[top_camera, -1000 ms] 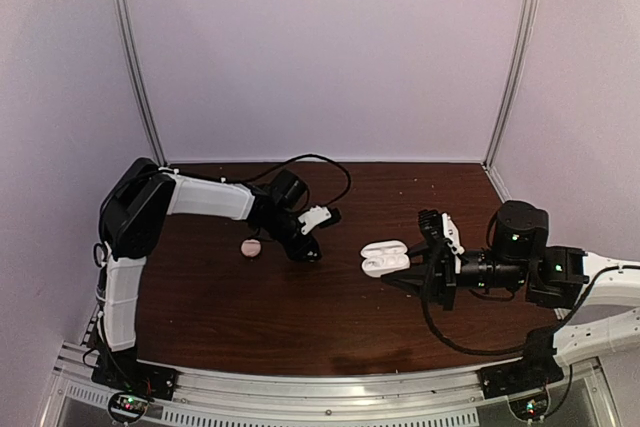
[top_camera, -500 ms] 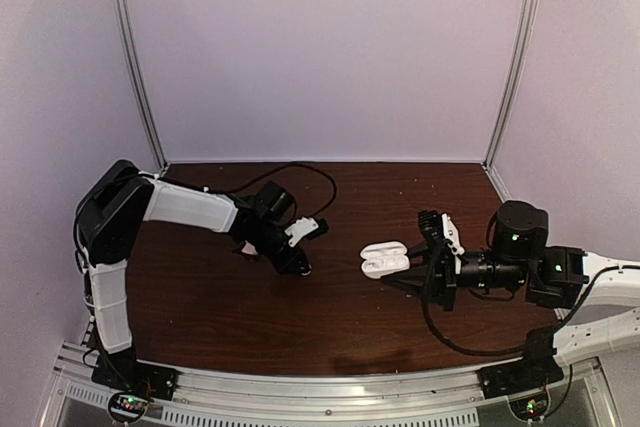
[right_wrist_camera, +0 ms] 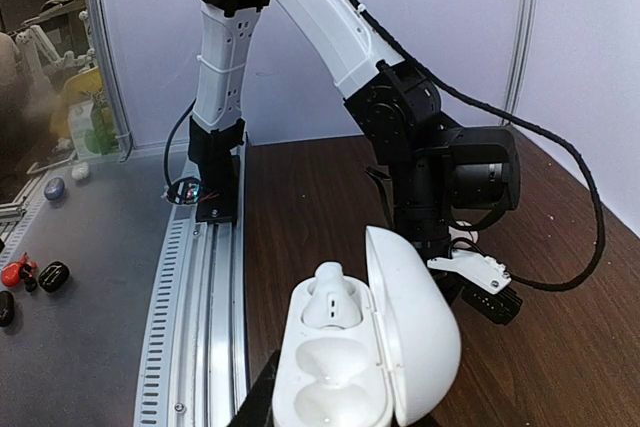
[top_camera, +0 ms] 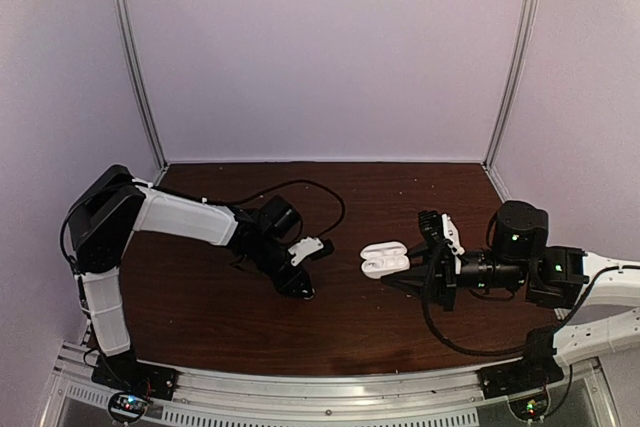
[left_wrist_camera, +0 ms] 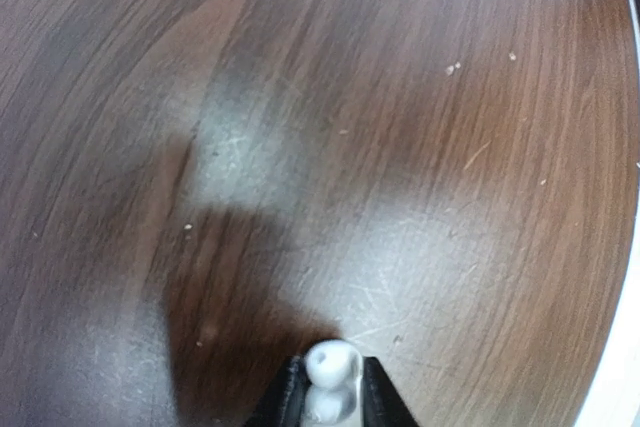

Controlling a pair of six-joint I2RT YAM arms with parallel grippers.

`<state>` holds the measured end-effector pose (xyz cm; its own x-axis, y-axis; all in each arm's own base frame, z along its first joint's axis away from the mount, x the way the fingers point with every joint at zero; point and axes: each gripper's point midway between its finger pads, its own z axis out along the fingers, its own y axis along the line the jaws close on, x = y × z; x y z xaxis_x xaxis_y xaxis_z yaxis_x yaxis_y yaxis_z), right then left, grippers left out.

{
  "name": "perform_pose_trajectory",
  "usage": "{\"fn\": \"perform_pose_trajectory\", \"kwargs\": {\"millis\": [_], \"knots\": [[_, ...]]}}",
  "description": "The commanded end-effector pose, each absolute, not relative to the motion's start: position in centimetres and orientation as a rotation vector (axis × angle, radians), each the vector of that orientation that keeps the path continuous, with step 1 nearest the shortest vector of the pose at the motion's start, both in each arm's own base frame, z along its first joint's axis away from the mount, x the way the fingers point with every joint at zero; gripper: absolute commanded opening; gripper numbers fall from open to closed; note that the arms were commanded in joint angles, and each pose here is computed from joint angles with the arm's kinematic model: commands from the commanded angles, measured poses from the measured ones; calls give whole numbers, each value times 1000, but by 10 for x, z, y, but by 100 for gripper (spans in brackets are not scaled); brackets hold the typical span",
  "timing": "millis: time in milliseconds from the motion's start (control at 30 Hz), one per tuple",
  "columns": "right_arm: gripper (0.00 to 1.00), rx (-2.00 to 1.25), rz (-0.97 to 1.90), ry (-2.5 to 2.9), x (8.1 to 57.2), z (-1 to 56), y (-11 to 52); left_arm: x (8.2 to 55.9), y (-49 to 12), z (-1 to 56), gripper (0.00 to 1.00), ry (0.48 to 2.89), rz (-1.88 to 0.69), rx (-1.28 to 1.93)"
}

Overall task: Insert the wireless bluetooth earbuds into the charging case
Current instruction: Move the right earbud to the center of the board.

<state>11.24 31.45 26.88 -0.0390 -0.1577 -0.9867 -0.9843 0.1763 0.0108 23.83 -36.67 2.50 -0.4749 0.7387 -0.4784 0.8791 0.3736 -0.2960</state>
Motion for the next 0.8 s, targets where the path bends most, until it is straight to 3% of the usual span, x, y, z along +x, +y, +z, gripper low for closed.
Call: {"fn": "perform_pose_trajectory", "kwargs": {"millis": [0, 100, 233, 433, 767], "knots": [[0, -1166, 1028, 1398, 111, 277, 313, 252, -361, 36, 33, 2347, -643, 1413], [0, -1166, 1031, 1400, 111, 277, 313, 262, -361, 50, 42, 2292, -596, 1385], [0, -1164, 1035, 1401, 111, 277, 313, 269, -362, 82, 44, 2179, -581, 1354], [0, -1167, 1034, 1402, 111, 276, 313, 247, -365, 105, 37, 2003, -582, 1437], [0, -1164, 1033, 1400, 111, 277, 313, 217, -386, 78, 25, 1951, -490, 1584]]}}
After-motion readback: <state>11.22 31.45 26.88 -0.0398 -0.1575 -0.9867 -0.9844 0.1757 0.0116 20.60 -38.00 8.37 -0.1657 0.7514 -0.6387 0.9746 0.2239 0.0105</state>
